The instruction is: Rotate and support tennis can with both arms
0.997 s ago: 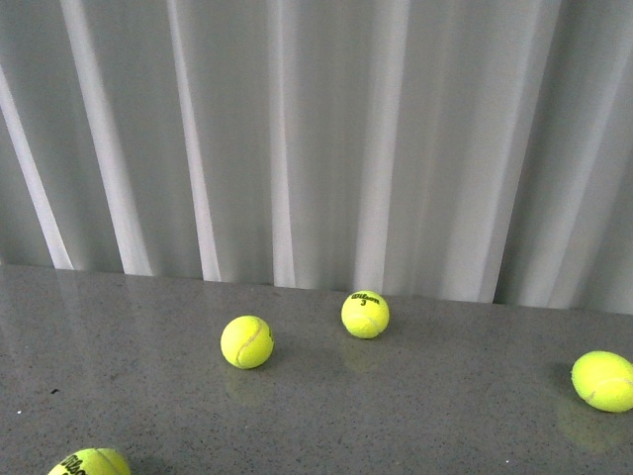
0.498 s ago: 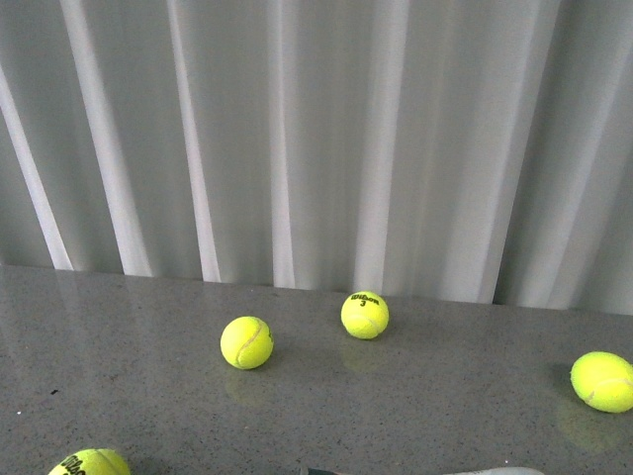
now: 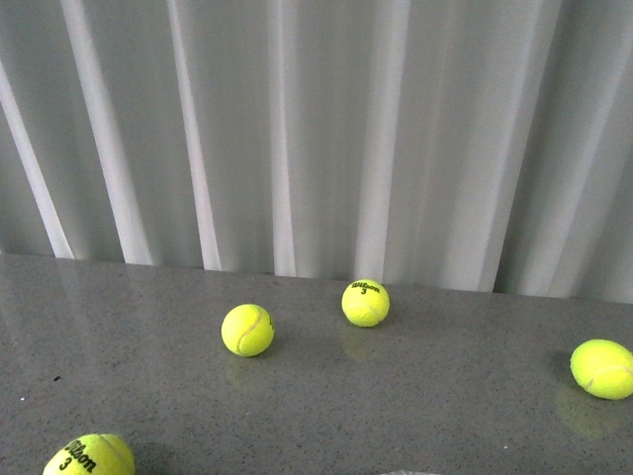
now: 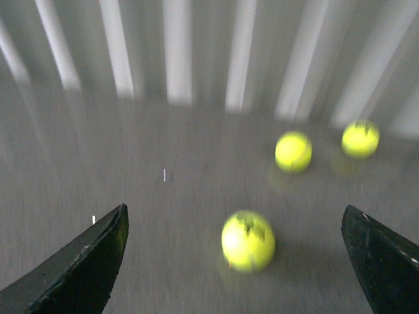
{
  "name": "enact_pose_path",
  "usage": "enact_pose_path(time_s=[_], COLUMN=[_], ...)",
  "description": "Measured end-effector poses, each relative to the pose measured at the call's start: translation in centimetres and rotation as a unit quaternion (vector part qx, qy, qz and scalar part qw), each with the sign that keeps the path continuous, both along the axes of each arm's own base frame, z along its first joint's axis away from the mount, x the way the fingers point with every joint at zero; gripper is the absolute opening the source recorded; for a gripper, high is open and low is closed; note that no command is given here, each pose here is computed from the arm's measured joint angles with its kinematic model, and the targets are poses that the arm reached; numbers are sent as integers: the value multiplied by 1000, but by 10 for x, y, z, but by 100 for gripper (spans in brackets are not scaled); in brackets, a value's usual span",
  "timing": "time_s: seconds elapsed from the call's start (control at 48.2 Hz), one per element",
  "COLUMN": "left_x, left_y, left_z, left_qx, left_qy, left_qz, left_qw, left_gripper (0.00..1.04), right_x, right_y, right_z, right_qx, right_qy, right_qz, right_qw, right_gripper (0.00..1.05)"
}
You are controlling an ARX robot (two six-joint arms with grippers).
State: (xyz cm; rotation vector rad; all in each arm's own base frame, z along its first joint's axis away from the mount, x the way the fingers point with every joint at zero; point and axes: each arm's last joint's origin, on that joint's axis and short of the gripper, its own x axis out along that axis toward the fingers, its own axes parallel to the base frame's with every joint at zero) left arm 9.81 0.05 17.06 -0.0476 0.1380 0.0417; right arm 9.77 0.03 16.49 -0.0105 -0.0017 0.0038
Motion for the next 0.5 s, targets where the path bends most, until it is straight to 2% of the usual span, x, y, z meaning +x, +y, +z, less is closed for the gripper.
enact_pose_path(time_s=[0.042, 0.083, 0.187, 0.27, 0.374, 0.415, 0.498], left_x=[6, 17, 70, 107, 145, 165, 180], left_y=[0, 0, 0, -1, -7, -17, -35], left_z=[4, 11, 48, 64, 66, 58, 41], left_qx=[-22, -39, -74, -83, -79, -72, -80], left_qy=[75, 113, 141, 171, 224, 269, 326], left_qz=[0, -8, -45, -77, -113, -153, -207], left_qw=[997, 993, 986, 979, 965, 948, 919], left_gripper=[98, 98, 98, 98, 98, 98, 98], right_x=[0, 0, 0, 0, 0, 0, 0], right_y=[0, 0, 0, 0, 0, 0, 0], right_z=[0, 0, 0, 0, 0, 0, 0], right_qx=[0, 0, 0, 0, 0, 0, 0], right_qy=[0, 0, 0, 0, 0, 0, 0], right_qz=[0, 0, 0, 0, 0, 0, 0], right_qw=[1000, 1000, 1000, 1000, 1000, 1000, 1000], right_gripper=[98, 98, 98, 98, 98, 98, 98])
